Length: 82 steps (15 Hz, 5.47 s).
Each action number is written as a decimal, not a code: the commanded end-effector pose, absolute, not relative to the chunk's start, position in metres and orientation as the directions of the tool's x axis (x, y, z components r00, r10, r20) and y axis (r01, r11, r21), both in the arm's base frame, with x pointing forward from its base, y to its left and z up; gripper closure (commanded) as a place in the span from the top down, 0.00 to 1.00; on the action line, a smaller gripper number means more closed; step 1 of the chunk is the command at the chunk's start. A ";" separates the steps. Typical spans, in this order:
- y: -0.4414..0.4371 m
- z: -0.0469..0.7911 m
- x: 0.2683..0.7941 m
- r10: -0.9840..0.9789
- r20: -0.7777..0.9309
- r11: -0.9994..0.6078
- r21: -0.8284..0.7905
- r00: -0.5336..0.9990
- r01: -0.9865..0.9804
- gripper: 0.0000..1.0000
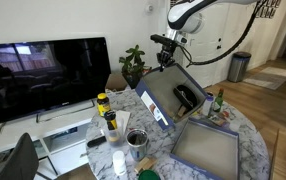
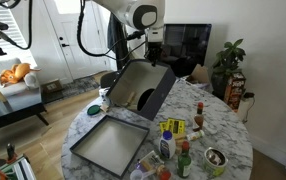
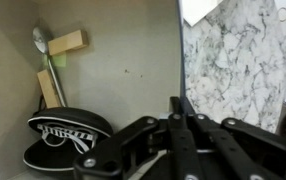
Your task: Pick up the blue box and put it a bit forward on the table, pick up the blue box lid and place it the right way up on the blue box
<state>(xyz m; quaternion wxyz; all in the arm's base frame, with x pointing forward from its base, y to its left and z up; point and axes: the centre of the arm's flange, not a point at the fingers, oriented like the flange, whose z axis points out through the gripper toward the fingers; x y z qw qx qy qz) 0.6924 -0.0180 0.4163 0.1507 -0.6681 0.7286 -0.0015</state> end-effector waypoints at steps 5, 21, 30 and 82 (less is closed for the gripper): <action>-0.036 0.370 0.768 -0.965 -0.221 0.192 -0.222 -0.143 -0.956 0.01; -0.058 0.372 0.773 -0.965 -0.230 0.191 -0.271 -0.130 -0.944 0.88; -0.060 0.355 0.673 -0.948 -0.302 -0.110 0.009 0.102 -0.994 1.00; -0.021 0.108 0.559 -0.861 -0.489 -0.207 0.085 0.140 -0.975 0.01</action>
